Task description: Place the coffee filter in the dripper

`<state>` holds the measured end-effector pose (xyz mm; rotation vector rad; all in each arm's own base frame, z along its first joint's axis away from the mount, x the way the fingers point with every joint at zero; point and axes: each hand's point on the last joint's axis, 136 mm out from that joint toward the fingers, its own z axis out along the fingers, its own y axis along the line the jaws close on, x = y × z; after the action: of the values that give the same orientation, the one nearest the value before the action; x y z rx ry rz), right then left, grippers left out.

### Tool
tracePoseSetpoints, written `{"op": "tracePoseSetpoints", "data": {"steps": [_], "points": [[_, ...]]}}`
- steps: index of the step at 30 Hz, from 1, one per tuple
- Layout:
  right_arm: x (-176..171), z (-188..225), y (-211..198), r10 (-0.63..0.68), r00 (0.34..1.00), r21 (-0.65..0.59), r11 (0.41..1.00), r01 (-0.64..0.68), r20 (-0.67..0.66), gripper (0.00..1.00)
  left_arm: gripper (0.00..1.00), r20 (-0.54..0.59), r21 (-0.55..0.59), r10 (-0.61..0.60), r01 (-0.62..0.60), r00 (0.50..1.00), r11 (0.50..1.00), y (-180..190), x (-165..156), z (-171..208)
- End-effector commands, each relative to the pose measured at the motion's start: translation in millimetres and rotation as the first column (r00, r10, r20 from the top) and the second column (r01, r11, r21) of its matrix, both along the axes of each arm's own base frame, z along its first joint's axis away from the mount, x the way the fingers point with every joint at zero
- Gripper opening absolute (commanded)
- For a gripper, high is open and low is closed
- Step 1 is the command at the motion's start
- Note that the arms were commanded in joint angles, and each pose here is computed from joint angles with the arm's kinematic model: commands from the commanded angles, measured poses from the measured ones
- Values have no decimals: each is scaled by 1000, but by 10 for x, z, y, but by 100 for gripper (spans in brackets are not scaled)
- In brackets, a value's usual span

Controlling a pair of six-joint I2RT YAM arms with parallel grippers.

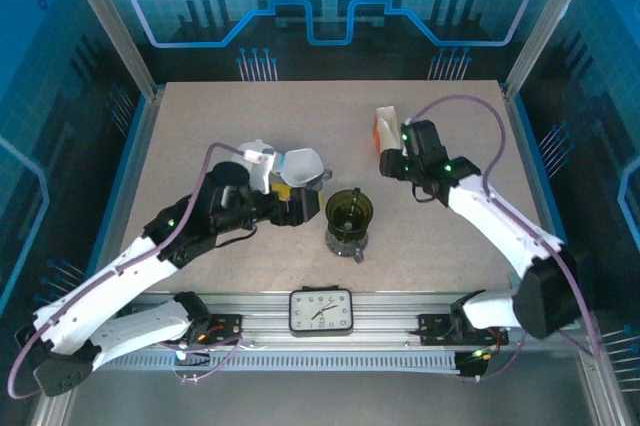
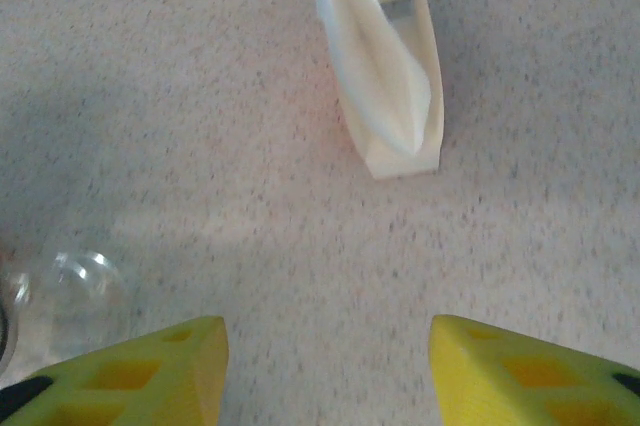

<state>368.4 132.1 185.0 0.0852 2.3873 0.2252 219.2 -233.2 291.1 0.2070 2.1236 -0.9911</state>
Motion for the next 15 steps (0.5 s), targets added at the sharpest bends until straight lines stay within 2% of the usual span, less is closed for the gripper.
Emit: {"op": "tracePoseSetpoints", "data": {"steps": [1,4,7,15], "points": [[363,35,-113,-28,1000,-60,998,29,9,52,99,117,-1,64,-64,991,998,179,47,67],[617,-33,-136,-37,999,-102,994,36,-7,45,99,127,-14,69,-68,990,998,228,2,-3],[850,-87,-170,-35,999,-154,988,32,-18,42,99,118,1,71,-72,990,997,252,-13,-83],[1228,-360,-296,-36,995,-289,957,8,-92,39,99,109,45,105,-111,989,993,320,39,-209]]}}
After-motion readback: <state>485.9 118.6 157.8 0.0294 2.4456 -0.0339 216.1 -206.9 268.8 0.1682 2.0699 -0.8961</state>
